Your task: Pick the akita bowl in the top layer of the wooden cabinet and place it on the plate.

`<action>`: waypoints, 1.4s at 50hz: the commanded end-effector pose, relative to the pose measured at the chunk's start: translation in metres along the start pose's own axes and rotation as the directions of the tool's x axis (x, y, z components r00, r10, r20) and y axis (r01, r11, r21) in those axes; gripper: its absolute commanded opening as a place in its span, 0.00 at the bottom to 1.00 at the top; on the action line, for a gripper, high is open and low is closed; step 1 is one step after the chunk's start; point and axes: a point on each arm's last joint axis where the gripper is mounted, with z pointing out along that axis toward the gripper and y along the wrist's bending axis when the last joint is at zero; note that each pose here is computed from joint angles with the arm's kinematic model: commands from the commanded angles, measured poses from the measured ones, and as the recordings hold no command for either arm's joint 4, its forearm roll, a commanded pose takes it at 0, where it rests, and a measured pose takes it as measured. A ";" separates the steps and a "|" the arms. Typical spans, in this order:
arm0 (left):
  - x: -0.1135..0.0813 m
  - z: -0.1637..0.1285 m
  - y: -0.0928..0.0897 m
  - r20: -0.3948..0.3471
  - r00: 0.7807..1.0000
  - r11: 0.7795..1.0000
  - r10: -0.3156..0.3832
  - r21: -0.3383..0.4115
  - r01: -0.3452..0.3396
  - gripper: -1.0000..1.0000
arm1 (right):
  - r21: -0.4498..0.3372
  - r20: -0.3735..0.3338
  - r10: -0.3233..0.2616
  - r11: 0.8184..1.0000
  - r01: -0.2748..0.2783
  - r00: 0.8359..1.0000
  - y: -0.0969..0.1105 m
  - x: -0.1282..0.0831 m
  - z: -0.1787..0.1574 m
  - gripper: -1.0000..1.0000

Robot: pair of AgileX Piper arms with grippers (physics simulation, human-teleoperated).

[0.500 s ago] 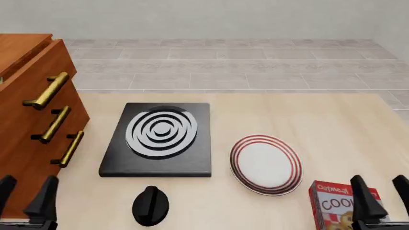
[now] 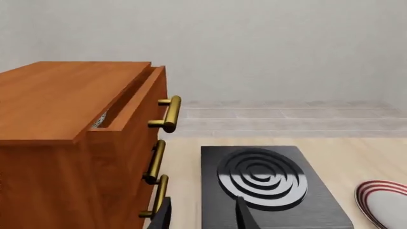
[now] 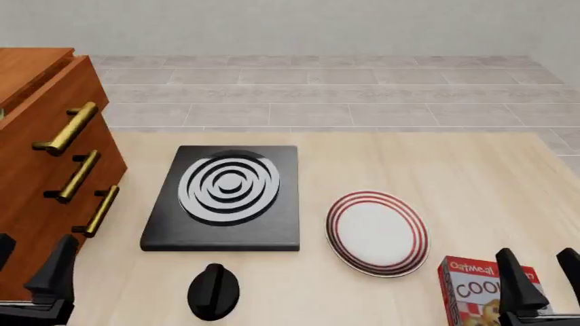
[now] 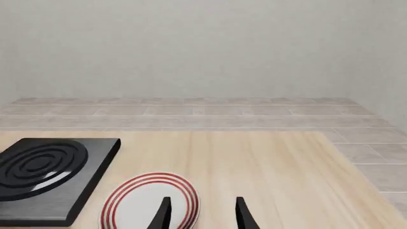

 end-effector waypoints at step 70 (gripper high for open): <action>-0.138 0.031 -0.007 -0.023 0.997 0.994 0.075 0.083 -0.073 1.00 | -0.001 0.006 0.006 1.000 -0.006 1.000 0.000 -0.003 0.000 1.00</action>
